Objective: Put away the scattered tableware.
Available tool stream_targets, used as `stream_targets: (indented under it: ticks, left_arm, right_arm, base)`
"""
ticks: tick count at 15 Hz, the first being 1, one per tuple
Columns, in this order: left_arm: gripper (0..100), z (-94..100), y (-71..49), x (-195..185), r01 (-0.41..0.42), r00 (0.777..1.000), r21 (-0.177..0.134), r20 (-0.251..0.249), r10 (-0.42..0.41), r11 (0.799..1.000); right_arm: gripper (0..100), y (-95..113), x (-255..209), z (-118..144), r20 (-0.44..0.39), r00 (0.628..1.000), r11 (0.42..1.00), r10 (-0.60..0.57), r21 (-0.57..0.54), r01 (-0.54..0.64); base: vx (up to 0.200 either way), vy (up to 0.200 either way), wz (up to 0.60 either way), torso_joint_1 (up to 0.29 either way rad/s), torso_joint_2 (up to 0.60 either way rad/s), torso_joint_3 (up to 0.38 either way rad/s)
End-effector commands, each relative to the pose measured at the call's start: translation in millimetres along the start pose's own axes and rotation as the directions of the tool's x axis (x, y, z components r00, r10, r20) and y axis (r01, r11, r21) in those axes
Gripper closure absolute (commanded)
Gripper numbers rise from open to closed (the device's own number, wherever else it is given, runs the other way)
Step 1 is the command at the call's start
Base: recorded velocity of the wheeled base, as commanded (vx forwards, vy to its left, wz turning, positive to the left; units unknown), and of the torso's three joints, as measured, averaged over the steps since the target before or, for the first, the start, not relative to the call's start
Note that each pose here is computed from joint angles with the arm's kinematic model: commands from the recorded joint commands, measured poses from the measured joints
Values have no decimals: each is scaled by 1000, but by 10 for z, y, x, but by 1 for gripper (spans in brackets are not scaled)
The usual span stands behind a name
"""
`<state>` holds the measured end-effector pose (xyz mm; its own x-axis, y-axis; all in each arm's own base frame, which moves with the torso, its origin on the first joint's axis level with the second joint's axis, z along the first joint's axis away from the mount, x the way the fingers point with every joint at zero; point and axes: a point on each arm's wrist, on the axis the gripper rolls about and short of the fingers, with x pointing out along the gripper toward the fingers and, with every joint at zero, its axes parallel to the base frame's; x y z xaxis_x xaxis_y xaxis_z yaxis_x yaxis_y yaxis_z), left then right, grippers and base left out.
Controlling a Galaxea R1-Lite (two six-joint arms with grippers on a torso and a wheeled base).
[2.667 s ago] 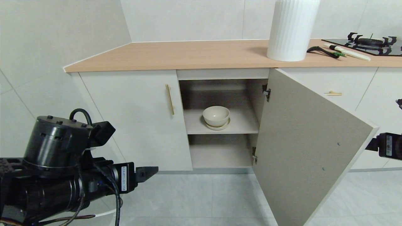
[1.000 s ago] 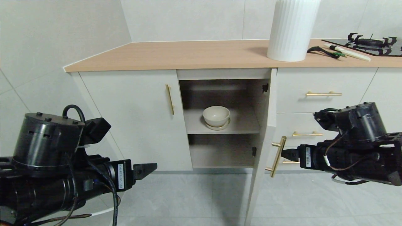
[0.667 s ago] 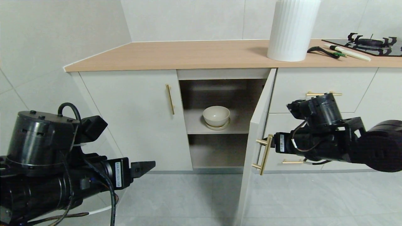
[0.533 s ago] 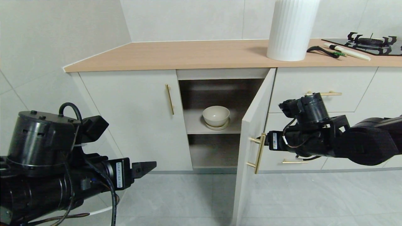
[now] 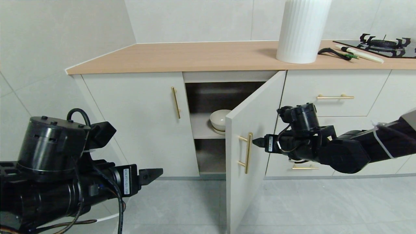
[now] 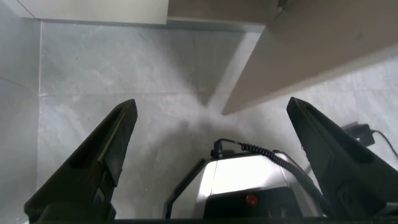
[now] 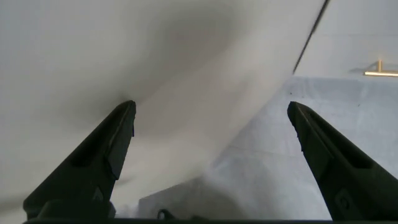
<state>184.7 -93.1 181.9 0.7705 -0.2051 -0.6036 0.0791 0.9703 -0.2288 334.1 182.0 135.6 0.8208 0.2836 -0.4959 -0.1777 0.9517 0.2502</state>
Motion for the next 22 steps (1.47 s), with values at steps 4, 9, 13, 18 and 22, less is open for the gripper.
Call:
stream_targets:
  ticks: [4, 9, 13, 18, 22]
  left_arm:
    - [0, -2, -6, 43, -4, 1000, -1, 5, 4, 1000]
    - [0, -13, 3, 23, -4, 1000, 3, 6, 4, 1000]
    - [0, -12, 0, 34, -5, 1000, 2, 3, 5, 1000]
    - [0, -6, 4, 34, -7, 1000, -4, 5, 7, 1000]
    - [0, -3, 7, 35, -7, 1000, -6, 7, 7, 1000]
  right_arm:
    - [0, 0, 208, -83, -6, 1000, 998, -3, 56, 3]
    - [0, 23, 304, -65, 3, 1000, 993, -1, 117, 0]
    - [0, 39, 316, -47, 9, 1000, 988, 3, 151, -5]
    - [0, 71, 364, 17, 56, 998, 979, 14, 205, -25]
    - [0, 130, 487, 123, 101, 995, 946, 14, 320, -46]
  base:
    - [0, 0, 0, 0, 0, 0]
    - [120, 0, 0, 0, 1, 0]
    - [150, 0, 0, 1, 5, 2]
    - [0, 0, 0, 0, 0, 0]
    - [0, 0, 0, 0, 0, 0]
